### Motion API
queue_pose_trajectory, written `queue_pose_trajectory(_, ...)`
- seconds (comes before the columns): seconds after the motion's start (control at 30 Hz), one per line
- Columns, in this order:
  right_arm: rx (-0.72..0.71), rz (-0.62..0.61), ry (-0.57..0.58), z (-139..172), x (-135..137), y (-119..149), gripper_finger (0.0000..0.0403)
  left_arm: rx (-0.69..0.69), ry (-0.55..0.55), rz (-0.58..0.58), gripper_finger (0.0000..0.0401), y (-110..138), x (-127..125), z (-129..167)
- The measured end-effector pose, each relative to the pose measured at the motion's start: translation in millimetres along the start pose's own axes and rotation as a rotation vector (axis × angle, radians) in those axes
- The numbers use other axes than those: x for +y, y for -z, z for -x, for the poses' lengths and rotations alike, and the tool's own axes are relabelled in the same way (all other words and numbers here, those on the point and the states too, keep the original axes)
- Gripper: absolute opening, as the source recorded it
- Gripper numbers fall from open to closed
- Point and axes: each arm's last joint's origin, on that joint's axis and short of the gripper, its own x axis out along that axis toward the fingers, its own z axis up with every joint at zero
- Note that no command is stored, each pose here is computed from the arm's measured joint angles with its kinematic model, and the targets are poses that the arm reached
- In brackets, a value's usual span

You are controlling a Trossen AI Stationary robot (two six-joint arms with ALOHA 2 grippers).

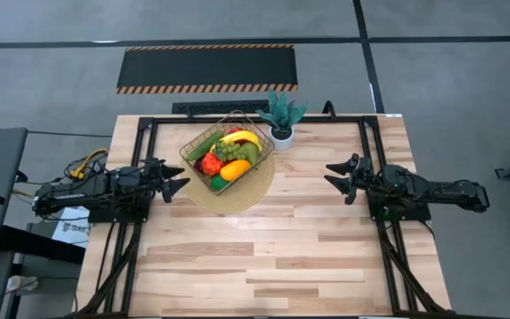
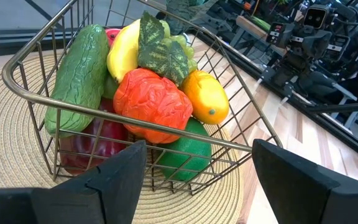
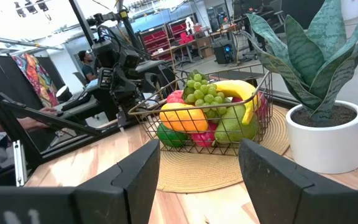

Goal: Build produce basket
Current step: Return to Home Position

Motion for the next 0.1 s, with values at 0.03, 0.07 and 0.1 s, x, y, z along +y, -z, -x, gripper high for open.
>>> queue_pose_trajectory(0.03,0.0,0.0,0.0,0.0,0.0,0.0,0.024,0.0,0.0,0.0,0.0279,0.0,0.0,0.0)
queue_pose_trajectory(0.07,0.0,0.0,0.0,0.0,0.0,0.0,0.024,0.0,0.0,0.0,0.0279,0.0,0.0,0.0)
queue_pose_trajectory(0.1,0.0,0.0,0.0,0.0,0.0,0.0,0.024,0.0,0.0,0.0,0.0279,0.0,0.0,0.0)
